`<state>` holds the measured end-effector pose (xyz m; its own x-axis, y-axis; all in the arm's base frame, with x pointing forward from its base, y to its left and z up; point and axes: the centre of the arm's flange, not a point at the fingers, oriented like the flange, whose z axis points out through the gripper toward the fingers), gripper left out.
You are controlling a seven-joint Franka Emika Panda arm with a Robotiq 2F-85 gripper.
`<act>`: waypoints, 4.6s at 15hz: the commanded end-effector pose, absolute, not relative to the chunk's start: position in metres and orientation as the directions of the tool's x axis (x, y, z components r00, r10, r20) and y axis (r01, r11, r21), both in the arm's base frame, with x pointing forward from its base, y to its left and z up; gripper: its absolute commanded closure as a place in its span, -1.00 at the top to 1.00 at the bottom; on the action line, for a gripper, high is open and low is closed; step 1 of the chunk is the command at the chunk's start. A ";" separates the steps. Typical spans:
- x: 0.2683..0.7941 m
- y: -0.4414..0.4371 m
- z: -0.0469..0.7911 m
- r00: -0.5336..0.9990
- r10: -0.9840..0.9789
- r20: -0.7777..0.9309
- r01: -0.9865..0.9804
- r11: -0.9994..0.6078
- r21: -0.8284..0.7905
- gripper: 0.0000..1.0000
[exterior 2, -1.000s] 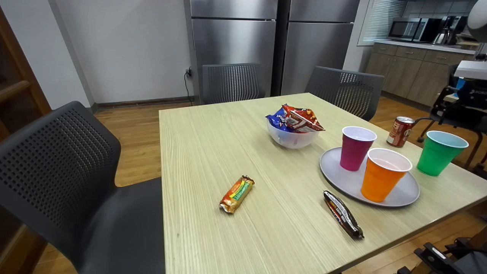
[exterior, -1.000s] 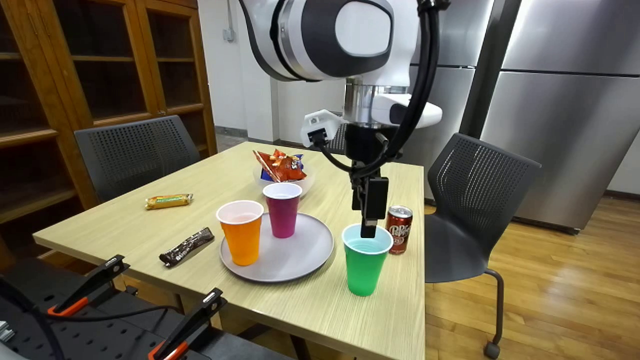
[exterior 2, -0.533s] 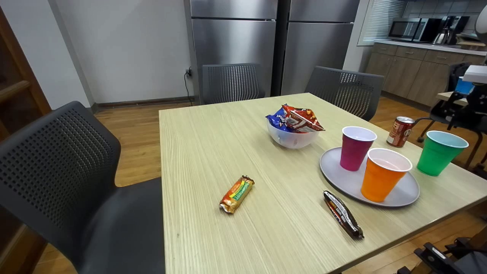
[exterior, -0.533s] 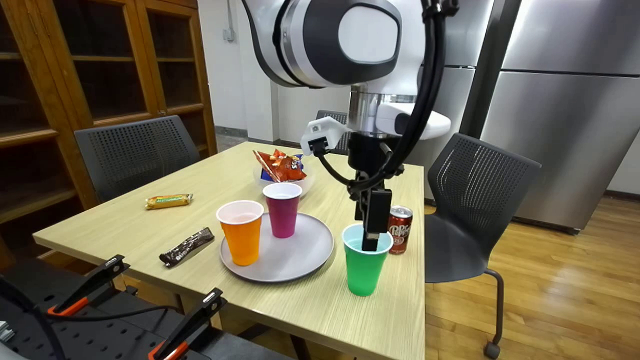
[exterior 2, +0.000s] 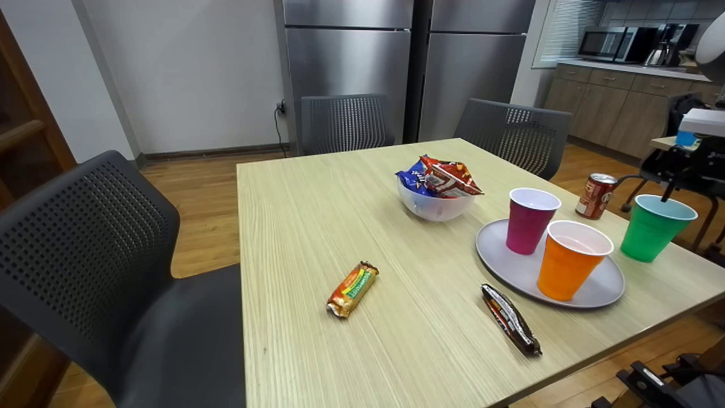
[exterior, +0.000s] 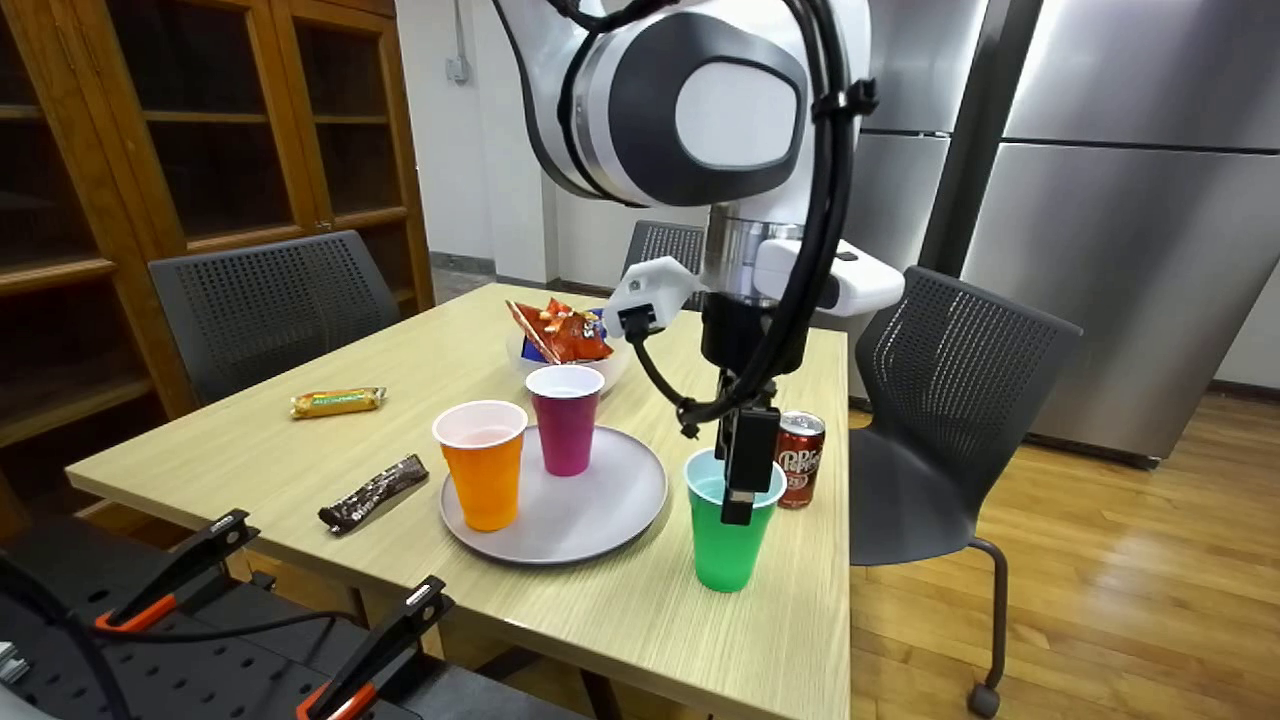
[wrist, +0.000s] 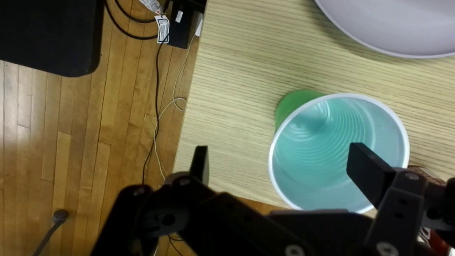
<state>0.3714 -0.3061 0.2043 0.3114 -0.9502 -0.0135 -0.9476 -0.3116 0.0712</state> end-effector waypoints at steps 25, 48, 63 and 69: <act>0.396 -0.326 0.179 0.230 -0.973 -0.020 -0.972 -0.231 0.053 -0.97; 0.394 -0.215 0.215 0.460 -0.887 0.044 -0.886 -0.462 -0.033 -0.97; 0.403 -0.175 0.188 0.603 -0.798 -0.018 -0.798 -0.603 -0.013 -0.97; 0.401 -0.177 0.177 0.604 -0.796 -0.034 -0.797 -0.605 -0.007 -0.97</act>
<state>0.4028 -0.1750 0.1824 0.5919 -0.8057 -0.0242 -0.8058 -0.5922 0.0079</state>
